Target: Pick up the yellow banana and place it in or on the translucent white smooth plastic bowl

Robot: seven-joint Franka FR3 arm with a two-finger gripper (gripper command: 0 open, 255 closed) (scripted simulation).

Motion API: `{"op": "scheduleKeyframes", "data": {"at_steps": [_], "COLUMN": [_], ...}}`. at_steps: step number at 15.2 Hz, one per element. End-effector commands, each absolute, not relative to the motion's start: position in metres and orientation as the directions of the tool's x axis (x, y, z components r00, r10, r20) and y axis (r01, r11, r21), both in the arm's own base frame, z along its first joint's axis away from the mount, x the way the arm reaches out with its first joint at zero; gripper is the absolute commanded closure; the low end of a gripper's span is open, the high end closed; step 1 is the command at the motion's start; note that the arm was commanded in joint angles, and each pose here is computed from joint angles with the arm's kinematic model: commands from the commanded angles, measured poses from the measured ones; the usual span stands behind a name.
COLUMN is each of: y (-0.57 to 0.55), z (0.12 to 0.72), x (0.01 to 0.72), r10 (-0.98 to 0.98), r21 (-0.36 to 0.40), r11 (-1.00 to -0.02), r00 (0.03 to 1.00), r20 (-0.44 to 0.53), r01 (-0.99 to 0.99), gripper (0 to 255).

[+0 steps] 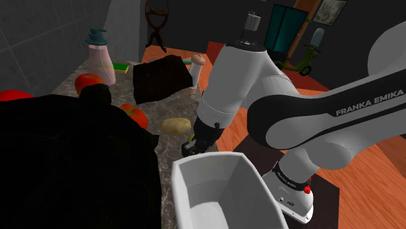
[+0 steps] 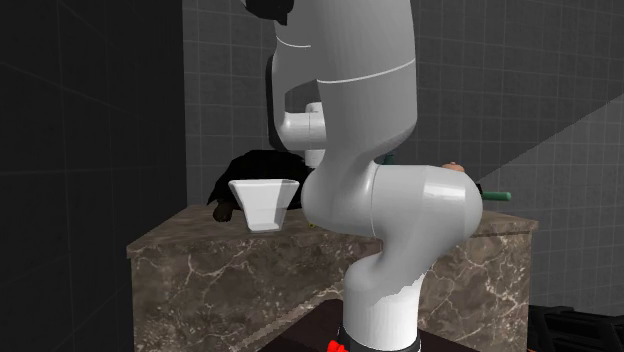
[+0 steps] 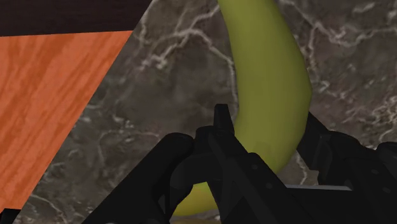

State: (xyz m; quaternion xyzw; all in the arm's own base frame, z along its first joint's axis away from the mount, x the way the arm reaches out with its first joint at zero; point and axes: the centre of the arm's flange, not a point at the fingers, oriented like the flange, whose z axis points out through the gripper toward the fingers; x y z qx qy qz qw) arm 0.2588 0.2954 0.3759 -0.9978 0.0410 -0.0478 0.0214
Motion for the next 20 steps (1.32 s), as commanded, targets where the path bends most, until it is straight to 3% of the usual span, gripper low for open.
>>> {"op": "scheduleKeyframes", "data": {"at_steps": [1, 8, 20], "y": [0.295, 0.295, 0.295], "z": [0.376, 0.376, 0.439], "x": [0.259, 0.259, 0.259], "r10": [-0.084, -0.084, -0.084], "r21": [-0.046, -0.046, -0.046], "r11": [-0.996, -0.996, -0.996], "r00": [0.992, 0.992, 0.992], "r20": [0.093, 0.093, 0.093], "r01": [-0.08, -0.08, -0.08], "gripper": [255, 255, 255]}}
